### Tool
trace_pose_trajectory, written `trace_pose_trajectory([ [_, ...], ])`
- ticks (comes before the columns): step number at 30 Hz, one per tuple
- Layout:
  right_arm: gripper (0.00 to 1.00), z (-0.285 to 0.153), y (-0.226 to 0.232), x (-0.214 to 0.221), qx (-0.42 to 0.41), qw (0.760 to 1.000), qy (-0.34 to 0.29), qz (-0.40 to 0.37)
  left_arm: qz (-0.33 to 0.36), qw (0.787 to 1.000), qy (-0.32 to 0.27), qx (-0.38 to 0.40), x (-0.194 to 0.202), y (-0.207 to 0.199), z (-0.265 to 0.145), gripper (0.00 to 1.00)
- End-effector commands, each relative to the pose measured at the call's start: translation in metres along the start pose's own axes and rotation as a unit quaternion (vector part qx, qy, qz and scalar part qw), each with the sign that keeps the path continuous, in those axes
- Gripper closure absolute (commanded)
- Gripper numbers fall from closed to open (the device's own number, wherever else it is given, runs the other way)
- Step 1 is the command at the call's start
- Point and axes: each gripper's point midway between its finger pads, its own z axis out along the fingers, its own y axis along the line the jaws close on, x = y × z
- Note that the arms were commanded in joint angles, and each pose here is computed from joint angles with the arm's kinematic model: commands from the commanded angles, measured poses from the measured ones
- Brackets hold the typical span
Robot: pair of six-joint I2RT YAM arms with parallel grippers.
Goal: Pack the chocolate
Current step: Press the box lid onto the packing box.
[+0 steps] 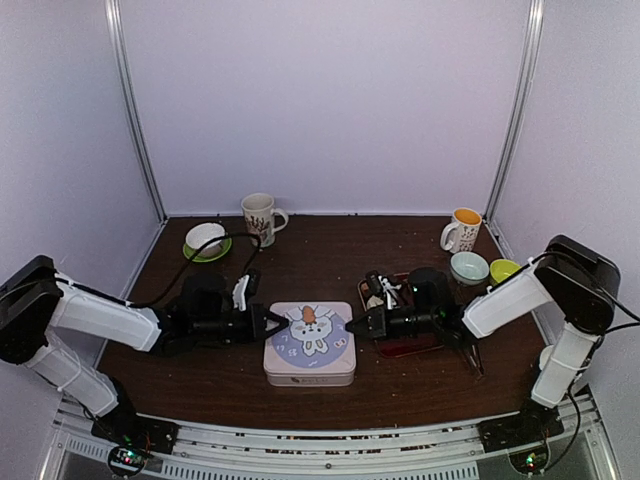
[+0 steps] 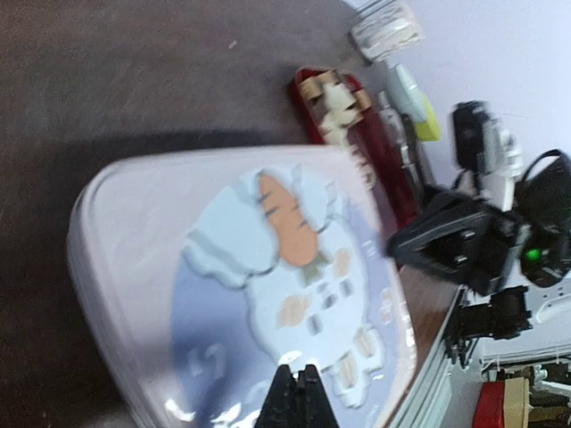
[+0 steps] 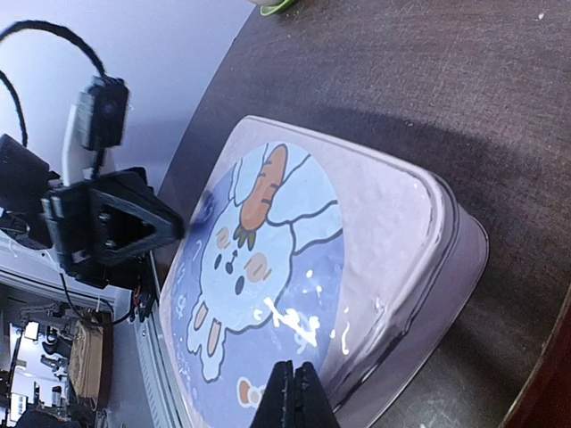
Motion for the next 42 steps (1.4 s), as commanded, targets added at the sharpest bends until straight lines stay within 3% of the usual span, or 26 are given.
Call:
trace_pose_trajectory([
  [1,1.00,-0.016,0.024,-0.002,-0.006,0.999,-0.003,-0.037,-0.035,0.998,0.014,-0.044,0.023,0.034,0.002,1.00],
  [10,1.00,-0.004,-0.016,0.033,0.040,0.999,0.022,-0.005,-0.003,0.999,0.010,-0.043,0.016,-0.010,-0.020,1.00],
  [20,1.00,-0.030,0.032,0.041,-0.006,0.999,0.022,-0.046,-0.044,0.997,0.048,-0.037,0.063,0.020,-0.012,1.00],
  [25,1.00,-0.017,0.013,0.063,0.018,0.998,0.047,-0.027,0.013,0.997,0.046,-0.066,0.046,-0.019,-0.028,1.00],
  [27,1.00,-0.012,0.006,0.067,0.030,0.998,0.058,-0.022,0.007,0.998,0.040,-0.050,0.046,-0.027,-0.033,1.00],
  [30,1.00,-0.014,0.014,0.063,0.024,0.998,0.057,-0.029,-0.022,0.999,0.034,-0.028,0.059,-0.020,-0.036,1.00],
  [37,1.00,-0.027,0.048,0.065,-0.018,0.995,0.052,-0.078,-0.026,0.994,0.082,-0.064,0.101,0.019,-0.023,1.00],
  [42,1.00,-0.016,0.029,0.085,0.005,0.993,0.086,-0.077,0.005,0.993,0.085,-0.078,0.099,0.015,-0.026,1.00],
])
